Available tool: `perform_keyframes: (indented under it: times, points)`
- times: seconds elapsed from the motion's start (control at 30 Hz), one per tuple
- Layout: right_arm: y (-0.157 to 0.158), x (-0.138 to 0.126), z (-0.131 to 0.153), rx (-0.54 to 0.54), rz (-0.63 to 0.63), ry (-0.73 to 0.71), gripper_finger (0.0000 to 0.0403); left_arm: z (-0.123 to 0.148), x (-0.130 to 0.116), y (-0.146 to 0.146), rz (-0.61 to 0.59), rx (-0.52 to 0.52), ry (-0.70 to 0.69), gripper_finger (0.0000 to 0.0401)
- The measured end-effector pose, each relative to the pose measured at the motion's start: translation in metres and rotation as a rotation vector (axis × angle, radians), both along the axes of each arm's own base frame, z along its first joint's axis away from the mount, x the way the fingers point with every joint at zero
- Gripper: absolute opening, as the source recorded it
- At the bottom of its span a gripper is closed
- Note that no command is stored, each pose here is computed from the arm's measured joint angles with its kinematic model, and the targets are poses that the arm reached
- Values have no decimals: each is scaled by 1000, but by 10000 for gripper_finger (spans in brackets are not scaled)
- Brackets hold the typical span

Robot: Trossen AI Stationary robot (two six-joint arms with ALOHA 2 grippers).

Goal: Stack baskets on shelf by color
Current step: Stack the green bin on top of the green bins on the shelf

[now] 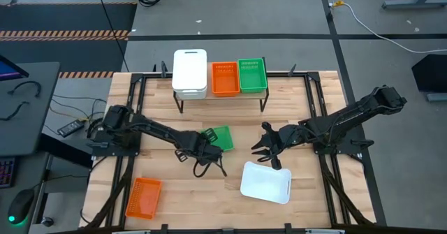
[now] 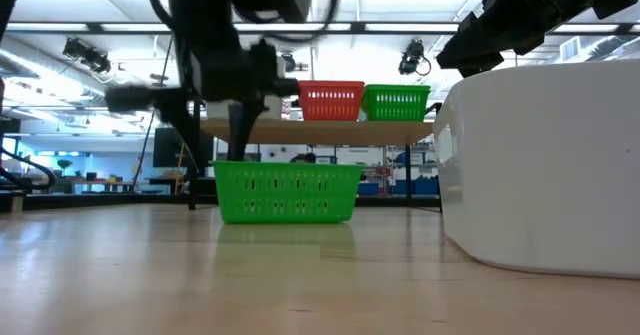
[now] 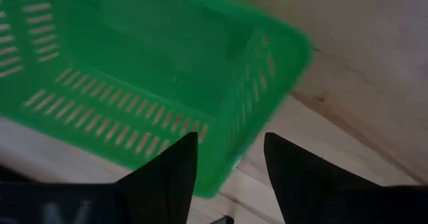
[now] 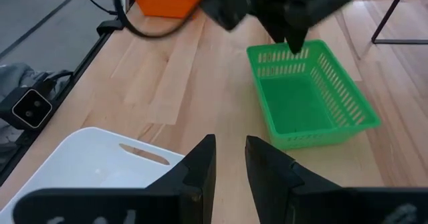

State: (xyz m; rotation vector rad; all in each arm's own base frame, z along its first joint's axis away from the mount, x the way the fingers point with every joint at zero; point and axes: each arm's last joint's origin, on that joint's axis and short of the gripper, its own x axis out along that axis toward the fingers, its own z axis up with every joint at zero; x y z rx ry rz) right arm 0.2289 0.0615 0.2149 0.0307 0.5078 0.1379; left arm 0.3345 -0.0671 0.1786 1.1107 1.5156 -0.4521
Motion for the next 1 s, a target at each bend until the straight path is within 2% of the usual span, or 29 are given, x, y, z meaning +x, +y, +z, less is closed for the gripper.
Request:
perform_keyframes:
  times: [0.17, 0.33, 0.4, 0.67, 0.83, 1.0]
  points:
    - [0, 0, 0, -1, 0, 4, 87, -14, 4, 1, 36, -3, 19, 137]
    - [0, 0, -1, -3, -2, 6, 87, -15, 5, -3, 152, -114, -14, 37]
    - [0, 0, 0, -8, 0, 4, 87, -12, 8, -5, 212, -162, -43, 13]
    - [0, 0, 0, -16, 5, -7, 87, 13, 29, -22, 378, -337, -231, 8]
    - [0, 1, 2, -15, 7, -25, 87, 34, 46, -16, 643, -456, -388, 8]
    - [1, 6, 16, -46, 28, -75, 87, 36, 53, 0, 831, -547, -420, 8]
